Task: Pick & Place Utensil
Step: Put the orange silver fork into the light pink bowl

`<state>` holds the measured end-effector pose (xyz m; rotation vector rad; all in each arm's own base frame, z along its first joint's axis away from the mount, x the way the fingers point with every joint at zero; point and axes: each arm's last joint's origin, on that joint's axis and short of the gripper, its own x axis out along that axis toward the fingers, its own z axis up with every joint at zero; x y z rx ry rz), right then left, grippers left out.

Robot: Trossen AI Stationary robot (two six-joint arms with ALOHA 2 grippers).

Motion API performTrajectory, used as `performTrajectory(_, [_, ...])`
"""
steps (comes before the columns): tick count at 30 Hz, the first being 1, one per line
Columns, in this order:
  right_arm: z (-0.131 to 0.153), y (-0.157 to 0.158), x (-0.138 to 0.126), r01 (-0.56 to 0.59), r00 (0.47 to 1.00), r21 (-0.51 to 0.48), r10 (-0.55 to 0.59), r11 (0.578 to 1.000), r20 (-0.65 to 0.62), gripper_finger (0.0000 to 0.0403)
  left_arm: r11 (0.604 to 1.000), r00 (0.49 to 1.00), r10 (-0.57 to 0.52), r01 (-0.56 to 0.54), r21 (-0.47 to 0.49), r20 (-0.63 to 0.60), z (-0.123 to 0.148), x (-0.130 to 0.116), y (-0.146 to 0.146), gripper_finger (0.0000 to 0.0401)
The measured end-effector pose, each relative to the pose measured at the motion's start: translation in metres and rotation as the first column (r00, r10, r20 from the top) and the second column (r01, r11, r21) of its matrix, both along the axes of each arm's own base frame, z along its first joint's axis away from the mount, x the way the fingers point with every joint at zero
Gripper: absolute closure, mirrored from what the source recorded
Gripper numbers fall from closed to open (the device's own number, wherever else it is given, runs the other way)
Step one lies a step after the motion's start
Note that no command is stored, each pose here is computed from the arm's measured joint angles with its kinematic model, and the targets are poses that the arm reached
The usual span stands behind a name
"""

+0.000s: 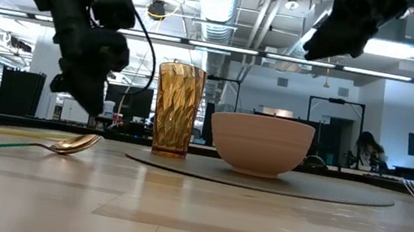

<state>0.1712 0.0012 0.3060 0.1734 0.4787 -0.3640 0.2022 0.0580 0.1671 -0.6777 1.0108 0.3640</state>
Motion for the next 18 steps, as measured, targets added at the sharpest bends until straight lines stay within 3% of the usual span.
performTrajectory(3, [-0.004,0.002,-0.002,-0.019,0.999,0.036,0.020,0.999,-0.037,0.0194,0.999,0.999,-0.033,0.033,0.012,0.033,0.007,0.004,0.001,0.0315])
performTrajectory(9, [-0.013,0.013,-0.009,-0.031,0.992,0.214,0.057,0.976,-0.115,0.0207,0.997,0.997,-0.069,0.068,0.037,0.044,0.009,0.006,0.001,0.0315])
performTrajectory(18, [-0.027,0.038,-0.027,0.022,0.952,0.449,0.118,0.893,-0.282,0.0217,1.000,0.999,-0.004,0.004,-0.019,0.050,0.009,0.008,-0.005,0.0315])
